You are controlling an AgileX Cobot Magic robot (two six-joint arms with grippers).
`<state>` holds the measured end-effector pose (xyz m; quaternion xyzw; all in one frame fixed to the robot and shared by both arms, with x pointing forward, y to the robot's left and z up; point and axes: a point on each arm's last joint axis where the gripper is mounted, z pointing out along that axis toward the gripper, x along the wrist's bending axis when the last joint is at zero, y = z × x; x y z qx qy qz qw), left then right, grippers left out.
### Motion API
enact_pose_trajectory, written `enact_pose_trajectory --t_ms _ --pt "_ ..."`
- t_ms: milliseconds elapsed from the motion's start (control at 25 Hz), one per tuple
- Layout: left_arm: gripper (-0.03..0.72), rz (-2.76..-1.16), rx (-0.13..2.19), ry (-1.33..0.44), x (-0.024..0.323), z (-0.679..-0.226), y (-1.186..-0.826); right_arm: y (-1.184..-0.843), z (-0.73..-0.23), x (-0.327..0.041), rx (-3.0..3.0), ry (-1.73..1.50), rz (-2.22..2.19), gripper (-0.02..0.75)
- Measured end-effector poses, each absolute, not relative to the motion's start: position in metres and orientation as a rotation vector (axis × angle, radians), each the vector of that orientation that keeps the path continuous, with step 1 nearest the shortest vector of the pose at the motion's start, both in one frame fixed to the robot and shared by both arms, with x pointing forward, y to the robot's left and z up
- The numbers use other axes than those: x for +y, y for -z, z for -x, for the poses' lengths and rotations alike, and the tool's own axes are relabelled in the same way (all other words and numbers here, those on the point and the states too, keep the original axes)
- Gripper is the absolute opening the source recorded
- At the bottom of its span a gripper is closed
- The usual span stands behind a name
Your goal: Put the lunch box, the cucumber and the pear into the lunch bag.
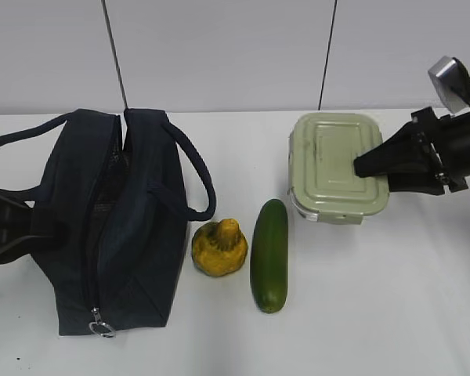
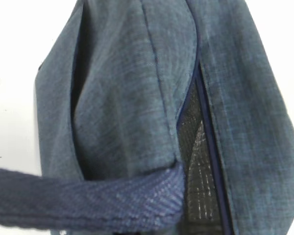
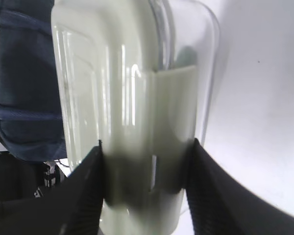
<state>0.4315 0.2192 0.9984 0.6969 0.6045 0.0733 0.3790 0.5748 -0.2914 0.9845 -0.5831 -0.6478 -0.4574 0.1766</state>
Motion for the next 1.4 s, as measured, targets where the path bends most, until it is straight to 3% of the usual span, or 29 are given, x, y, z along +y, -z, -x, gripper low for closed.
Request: enact_pose_trajectory --t_ms 400,920,1400 --pt "-0.015 -1.768 1.549 -0.19 0.219 -0.432 -0.999 -1.029 -0.579 -0.275 -1.859 1.441 1.588 0.362" --pt "-0.015 -1.759 1.551 -0.196 0.22 -0.433 -0.999 -1.098 -0.586 -0.175 -1.933 1.596 1.161 0.362" --pt "-0.015 -1.746 1.553 -0.213 0.22 -0.434 -1.0 -1.081 -0.595 -0.09 -1.842 1.521 0.973 0.362"
